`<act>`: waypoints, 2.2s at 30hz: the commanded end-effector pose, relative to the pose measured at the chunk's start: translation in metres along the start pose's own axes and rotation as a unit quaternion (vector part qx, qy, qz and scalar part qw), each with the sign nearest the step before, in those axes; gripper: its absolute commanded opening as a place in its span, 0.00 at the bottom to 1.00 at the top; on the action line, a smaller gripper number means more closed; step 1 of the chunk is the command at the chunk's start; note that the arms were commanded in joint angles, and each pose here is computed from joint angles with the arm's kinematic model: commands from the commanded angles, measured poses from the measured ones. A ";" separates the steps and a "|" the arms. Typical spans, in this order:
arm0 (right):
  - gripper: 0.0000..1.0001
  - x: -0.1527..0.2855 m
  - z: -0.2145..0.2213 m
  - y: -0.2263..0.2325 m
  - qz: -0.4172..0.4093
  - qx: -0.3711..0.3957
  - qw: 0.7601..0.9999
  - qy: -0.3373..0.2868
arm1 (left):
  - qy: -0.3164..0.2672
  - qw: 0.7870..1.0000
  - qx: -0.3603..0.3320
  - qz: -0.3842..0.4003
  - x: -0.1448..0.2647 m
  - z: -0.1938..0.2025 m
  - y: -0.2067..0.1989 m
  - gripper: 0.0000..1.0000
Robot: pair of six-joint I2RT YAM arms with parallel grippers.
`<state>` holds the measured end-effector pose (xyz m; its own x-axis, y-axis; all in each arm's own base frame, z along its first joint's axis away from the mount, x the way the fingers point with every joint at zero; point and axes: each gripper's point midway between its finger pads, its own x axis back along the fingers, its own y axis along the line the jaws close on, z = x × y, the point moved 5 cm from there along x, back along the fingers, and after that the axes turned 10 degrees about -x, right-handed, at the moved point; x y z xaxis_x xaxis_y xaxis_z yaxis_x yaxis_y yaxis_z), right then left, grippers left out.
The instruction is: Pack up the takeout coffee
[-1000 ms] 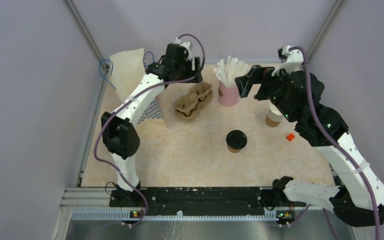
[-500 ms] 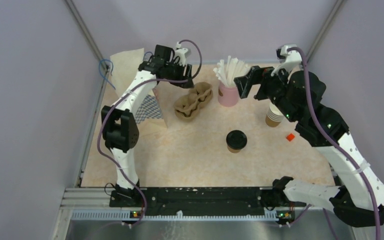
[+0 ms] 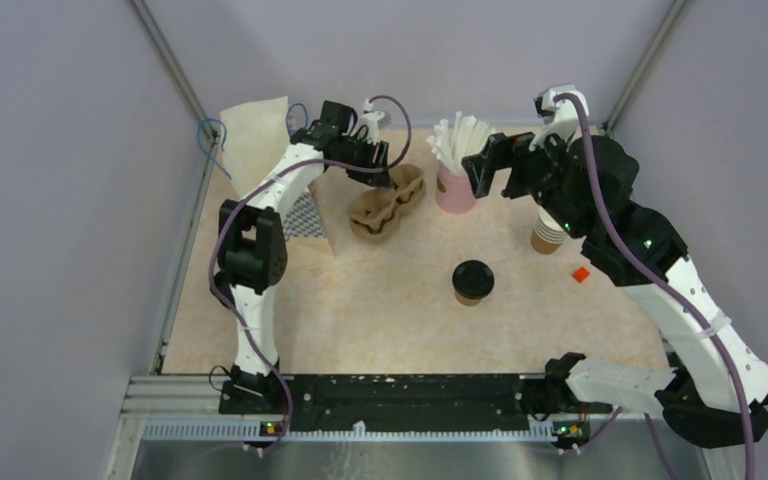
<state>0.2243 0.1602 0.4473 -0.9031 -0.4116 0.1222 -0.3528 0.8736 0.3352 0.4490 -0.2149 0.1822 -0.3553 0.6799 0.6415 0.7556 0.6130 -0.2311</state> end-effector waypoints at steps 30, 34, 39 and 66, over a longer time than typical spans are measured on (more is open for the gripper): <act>0.99 0.009 -0.026 0.003 -0.007 0.007 0.999 -0.041 | 0.017 0.999 -0.002 0.035 -0.022 0.025 0.000 0.50; 0.99 0.008 -0.025 0.004 -0.010 0.005 0.999 -0.039 | 0.011 0.999 -0.004 0.033 -0.019 0.020 -0.002 0.46; 0.99 0.008 -0.025 0.005 -0.011 0.003 0.999 -0.039 | -0.009 0.999 -0.010 0.032 -0.008 0.004 -0.007 0.38; 0.98 0.009 -0.019 0.006 -0.023 -0.017 0.999 -0.038 | -0.165 0.985 -0.046 -0.001 0.089 -0.100 -0.054 0.31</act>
<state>0.2234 0.1598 0.4511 -0.9013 -0.4178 0.1141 -0.3629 0.8723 0.3279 0.4423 -0.2260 0.2403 -0.4194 0.7362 0.5312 0.7695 0.5987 -0.2222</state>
